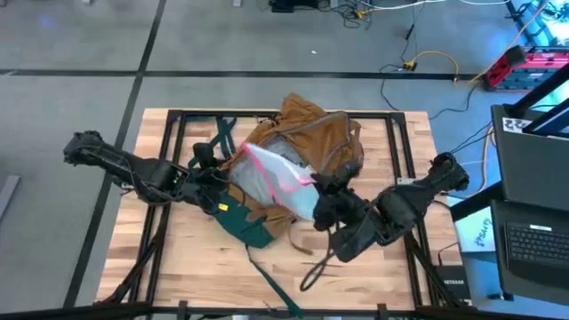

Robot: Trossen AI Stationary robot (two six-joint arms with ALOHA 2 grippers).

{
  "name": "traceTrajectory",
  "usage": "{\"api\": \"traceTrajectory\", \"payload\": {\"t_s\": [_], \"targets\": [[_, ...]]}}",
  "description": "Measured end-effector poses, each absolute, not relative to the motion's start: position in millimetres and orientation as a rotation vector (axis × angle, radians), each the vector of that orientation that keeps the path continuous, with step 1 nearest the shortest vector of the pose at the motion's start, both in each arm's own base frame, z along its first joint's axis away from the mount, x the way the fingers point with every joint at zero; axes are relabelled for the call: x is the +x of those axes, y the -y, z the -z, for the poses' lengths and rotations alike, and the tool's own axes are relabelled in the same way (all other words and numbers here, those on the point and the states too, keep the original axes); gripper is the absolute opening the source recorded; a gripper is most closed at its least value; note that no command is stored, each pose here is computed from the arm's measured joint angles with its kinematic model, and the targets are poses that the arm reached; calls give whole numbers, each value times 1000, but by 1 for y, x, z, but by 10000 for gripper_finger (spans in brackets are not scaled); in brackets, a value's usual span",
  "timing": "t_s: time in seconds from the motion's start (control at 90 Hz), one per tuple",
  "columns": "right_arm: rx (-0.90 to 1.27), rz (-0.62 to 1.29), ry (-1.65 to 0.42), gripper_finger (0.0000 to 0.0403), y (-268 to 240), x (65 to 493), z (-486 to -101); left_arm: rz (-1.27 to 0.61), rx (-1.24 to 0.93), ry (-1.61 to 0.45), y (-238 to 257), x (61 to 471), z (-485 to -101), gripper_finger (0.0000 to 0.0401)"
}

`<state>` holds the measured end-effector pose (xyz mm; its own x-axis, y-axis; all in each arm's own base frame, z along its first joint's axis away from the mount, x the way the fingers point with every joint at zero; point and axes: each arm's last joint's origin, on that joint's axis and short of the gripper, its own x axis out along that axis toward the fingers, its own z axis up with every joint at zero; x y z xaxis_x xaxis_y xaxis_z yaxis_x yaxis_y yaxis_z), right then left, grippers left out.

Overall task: Unpack backpack
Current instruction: Remove the pink zipper pouch from the brown backpack

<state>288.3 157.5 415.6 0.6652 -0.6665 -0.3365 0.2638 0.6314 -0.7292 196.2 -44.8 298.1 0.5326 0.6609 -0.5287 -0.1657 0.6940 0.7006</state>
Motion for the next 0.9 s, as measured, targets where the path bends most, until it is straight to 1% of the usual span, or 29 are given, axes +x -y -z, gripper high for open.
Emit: {"api": "traceTrajectory", "payload": {"t_s": [0.189,0.478,0.578,0.656,0.778,0.9], "targets": [[-521,513,-828,0,-161,270,-388,-529,624,-879,45,197,-297,123],[-372,424,-959,0,-187,250,-356,-503,664,-900,46,198,-274,123],[-319,438,-975,0,-188,246,-350,-456,626,-905,47,199,-267,123],[-293,445,-1027,0,-188,245,-339,-398,579,-898,50,201,-261,123],[-248,493,-1159,0,-182,243,-309,-305,528,-893,53,204,-255,123],[-204,570,-1285,0,-178,234,-276,-286,542,-881,53,205,-250,123]]}}
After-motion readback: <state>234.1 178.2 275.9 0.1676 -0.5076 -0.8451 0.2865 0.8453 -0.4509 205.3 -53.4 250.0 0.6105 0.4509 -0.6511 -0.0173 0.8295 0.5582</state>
